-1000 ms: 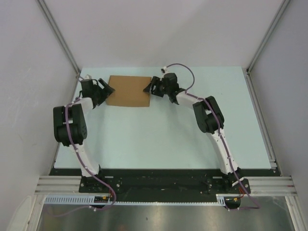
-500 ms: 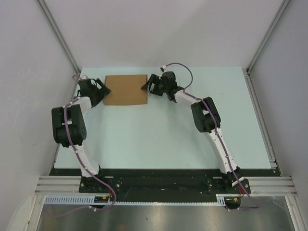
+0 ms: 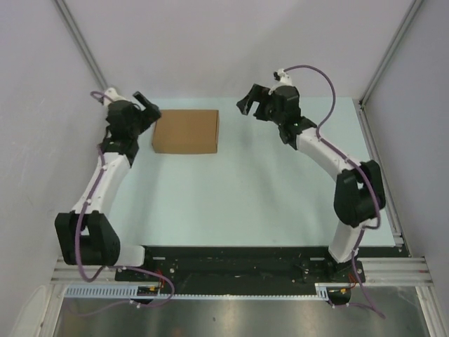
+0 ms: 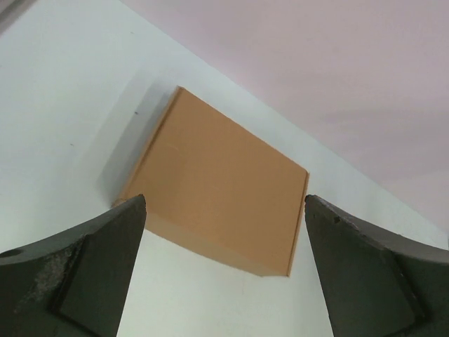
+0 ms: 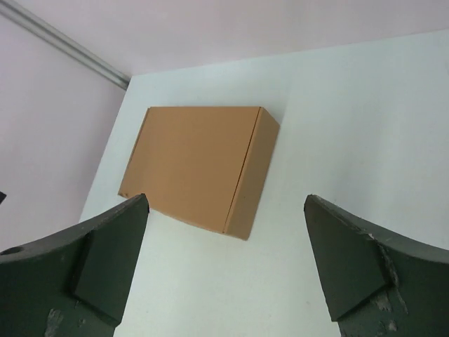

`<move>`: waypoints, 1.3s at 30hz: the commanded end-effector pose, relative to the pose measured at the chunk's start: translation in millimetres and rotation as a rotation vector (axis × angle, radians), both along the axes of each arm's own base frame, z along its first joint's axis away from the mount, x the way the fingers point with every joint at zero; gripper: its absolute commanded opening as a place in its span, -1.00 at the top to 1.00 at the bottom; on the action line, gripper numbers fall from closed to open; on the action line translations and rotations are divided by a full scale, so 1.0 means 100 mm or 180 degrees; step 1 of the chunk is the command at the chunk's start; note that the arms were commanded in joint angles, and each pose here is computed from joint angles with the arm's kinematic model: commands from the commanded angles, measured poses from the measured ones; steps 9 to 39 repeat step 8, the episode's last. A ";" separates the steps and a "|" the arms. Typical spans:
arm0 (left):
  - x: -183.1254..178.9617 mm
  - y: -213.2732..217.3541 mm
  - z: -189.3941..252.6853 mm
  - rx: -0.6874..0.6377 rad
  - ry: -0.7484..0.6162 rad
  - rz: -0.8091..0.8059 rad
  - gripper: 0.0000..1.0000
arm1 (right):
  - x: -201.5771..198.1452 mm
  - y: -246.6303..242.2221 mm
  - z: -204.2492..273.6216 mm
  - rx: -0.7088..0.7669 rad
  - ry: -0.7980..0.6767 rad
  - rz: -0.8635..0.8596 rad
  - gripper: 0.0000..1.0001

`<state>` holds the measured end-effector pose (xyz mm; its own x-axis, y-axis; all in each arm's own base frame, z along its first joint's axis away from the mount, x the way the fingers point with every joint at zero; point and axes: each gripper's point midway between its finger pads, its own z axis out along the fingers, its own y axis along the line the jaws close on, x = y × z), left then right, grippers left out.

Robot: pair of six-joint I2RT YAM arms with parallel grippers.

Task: Fold the paper box

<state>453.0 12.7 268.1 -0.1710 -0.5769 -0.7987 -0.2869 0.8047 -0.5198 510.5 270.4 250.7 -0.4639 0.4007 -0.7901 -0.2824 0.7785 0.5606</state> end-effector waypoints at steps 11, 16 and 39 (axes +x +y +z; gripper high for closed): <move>-0.79 -1.75 -0.61 0.0855 0.0785 -0.0713 -0.99 | -1.16 -0.16 -0.30 -0.0786 -0.0023 -0.0080 -0.99; -0.79 -1.75 -0.61 0.0855 0.0785 -0.0713 -0.99 | -1.16 -0.16 -0.30 -0.0786 -0.0023 -0.0080 -0.99; -0.79 -1.75 -0.61 0.0855 0.0785 -0.0713 -0.99 | -1.16 -0.16 -0.30 -0.0786 -0.0023 -0.0080 -0.99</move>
